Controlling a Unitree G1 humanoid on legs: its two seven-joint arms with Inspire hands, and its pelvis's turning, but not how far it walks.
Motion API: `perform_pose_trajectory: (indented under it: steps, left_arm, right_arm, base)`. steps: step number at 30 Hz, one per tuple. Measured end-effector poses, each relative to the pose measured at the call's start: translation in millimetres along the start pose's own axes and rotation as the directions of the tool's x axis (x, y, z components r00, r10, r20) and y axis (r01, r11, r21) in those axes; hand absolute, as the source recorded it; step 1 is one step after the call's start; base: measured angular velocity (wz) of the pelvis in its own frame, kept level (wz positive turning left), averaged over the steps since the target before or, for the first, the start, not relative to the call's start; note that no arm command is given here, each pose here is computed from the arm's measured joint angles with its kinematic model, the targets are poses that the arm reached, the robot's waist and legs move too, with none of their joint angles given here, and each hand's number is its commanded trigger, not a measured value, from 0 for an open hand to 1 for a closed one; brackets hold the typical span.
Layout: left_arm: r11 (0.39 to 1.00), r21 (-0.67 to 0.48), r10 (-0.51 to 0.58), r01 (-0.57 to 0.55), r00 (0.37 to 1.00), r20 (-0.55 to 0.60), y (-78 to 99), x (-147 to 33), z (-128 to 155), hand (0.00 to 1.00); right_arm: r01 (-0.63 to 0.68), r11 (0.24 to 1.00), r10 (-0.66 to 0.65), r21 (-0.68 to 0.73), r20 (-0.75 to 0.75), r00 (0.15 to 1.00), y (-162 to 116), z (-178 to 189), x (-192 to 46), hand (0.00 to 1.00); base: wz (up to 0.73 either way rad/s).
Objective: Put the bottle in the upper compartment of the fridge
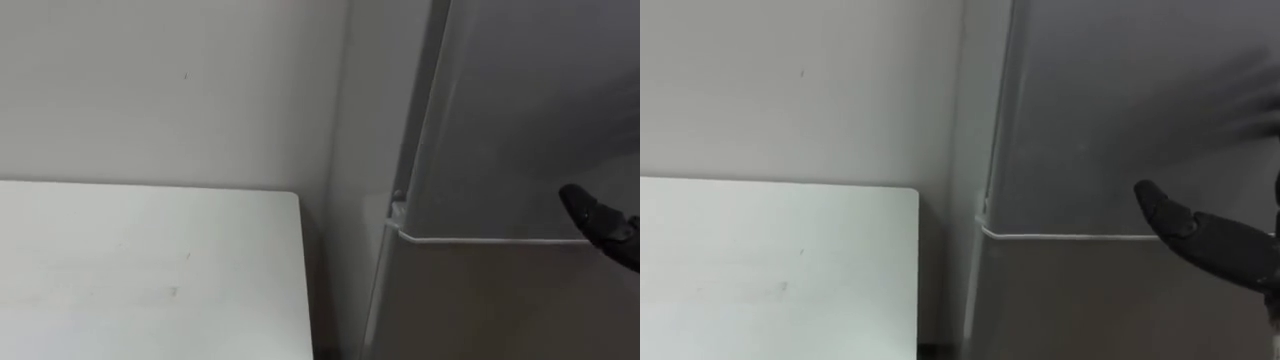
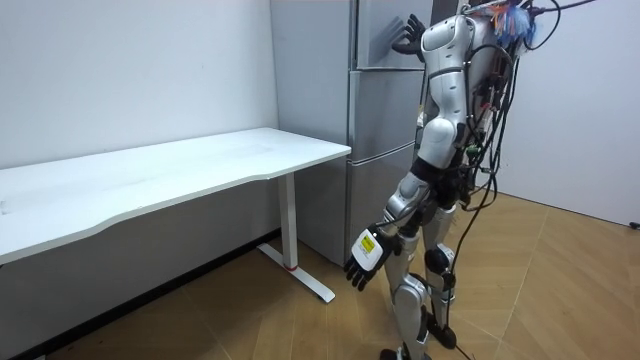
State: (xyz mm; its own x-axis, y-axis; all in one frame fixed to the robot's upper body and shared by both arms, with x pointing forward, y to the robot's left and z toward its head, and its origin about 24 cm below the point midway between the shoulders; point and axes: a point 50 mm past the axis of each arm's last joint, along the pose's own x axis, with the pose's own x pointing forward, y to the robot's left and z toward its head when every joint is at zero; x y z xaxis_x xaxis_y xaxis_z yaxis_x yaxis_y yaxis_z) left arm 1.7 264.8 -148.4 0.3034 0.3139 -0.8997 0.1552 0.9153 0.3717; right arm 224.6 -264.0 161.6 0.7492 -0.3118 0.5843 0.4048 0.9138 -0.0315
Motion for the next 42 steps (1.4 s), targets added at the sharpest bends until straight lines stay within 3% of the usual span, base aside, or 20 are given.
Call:
perform_pose_trajectory:
  steps: [17,42]
  left_arm:
    - [1.0,0.0,-0.003,0.003,1.0,-0.018,-0.4,-0.4,-2,0.0]
    - [1.0,0.002,-0.014,0.014,0.999,-0.036,-1.4,-1.1,-5,0.0]
  right_arm:
    - [-0.045,0.999,0.046,0.012,-0.069,0.997,14,-22,-10,0.0]
    - [-0.045,0.999,0.046,0.009,-0.119,0.992,15,-45,-6,0.0]
  base:
    - [0.01]
    - [0.01]
